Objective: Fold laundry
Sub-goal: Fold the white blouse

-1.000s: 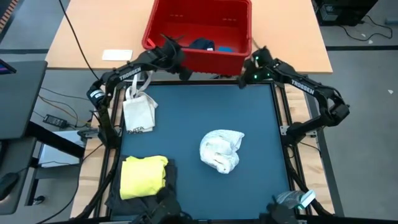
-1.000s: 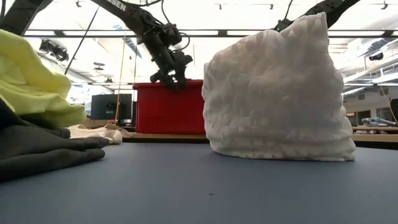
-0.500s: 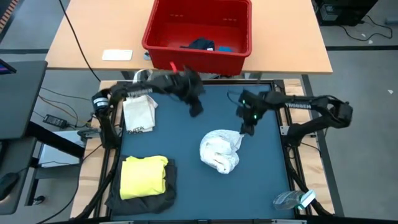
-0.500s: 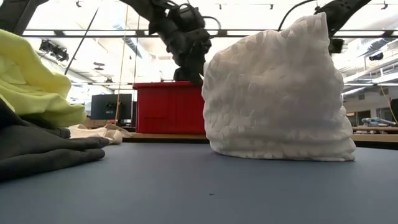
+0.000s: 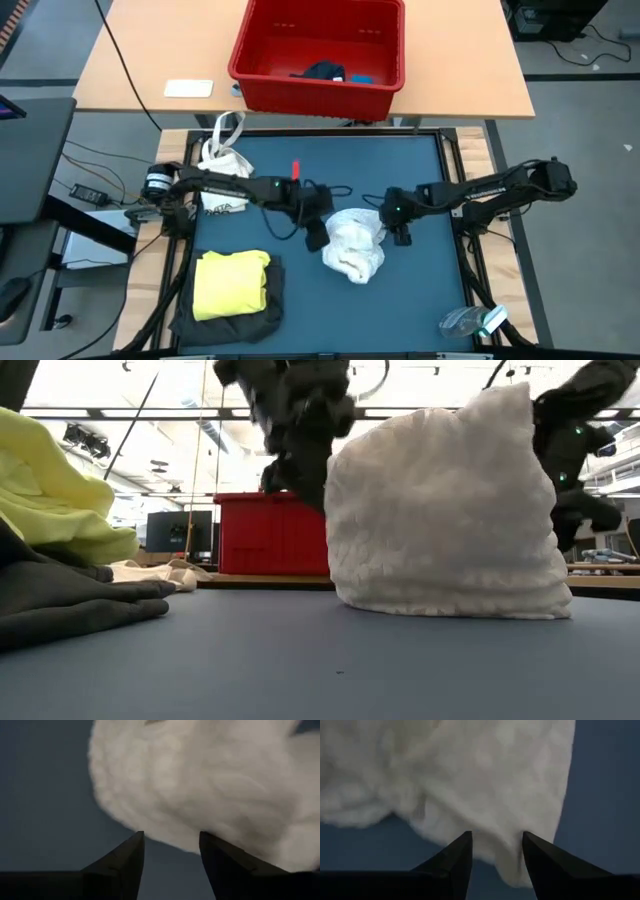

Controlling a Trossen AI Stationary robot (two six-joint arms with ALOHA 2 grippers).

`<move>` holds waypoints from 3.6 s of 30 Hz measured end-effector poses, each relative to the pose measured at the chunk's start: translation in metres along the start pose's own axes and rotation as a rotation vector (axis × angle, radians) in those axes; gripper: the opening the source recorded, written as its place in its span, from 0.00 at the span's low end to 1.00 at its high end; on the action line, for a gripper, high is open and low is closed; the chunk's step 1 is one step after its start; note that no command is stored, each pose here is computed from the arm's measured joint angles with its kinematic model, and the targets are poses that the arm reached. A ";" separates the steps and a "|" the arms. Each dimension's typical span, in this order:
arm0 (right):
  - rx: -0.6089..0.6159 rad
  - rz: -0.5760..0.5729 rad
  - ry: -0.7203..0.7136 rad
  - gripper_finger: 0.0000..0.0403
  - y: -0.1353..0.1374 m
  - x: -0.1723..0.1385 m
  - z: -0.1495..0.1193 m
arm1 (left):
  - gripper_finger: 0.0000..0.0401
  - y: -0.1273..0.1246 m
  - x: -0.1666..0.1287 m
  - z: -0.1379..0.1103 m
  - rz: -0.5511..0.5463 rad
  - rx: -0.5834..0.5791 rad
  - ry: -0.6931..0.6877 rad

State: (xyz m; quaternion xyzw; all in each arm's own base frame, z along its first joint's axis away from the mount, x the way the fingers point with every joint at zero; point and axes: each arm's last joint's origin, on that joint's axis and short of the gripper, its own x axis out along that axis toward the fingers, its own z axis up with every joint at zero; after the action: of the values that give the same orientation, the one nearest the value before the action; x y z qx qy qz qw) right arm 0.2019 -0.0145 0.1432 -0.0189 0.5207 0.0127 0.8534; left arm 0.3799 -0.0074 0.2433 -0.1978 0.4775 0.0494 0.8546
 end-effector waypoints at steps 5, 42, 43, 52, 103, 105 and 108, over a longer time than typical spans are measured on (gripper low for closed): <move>0.007 -0.063 -0.087 0.38 0.002 0.010 -0.002 | 0.48 -0.043 -0.020 -0.014 -0.091 0.057 -0.039; 0.753 0.133 -0.353 0.02 -0.004 -0.099 0.110 | 0.54 -0.071 -0.039 -0.061 0.136 0.164 -0.095; 0.766 0.146 -0.347 0.02 -0.005 -0.099 0.109 | 0.55 -0.069 -0.036 -0.062 0.137 0.157 -0.094; 0.877 0.141 -0.346 0.02 -0.009 -0.099 0.108 | 0.60 -0.069 -0.017 -0.066 0.013 0.150 -0.212; 1.205 0.002 -0.330 0.52 -0.003 -0.017 0.034 | 0.50 0.059 0.032 -0.053 0.206 -0.446 -0.135; 1.221 -0.005 -0.364 0.52 -0.007 -0.013 0.028 | 0.54 0.064 0.038 -0.049 0.162 -0.453 -0.184; 1.228 0.006 -0.424 0.51 -0.013 -0.008 0.022 | 0.55 0.068 0.046 -0.045 0.105 -0.427 -0.229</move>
State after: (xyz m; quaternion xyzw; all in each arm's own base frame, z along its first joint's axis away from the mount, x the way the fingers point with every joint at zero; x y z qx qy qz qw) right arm 0.2187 -0.0261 0.1606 0.4769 0.2536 -0.2814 0.7931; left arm 0.3505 0.0328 0.1647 -0.3422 0.3660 0.2155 0.8382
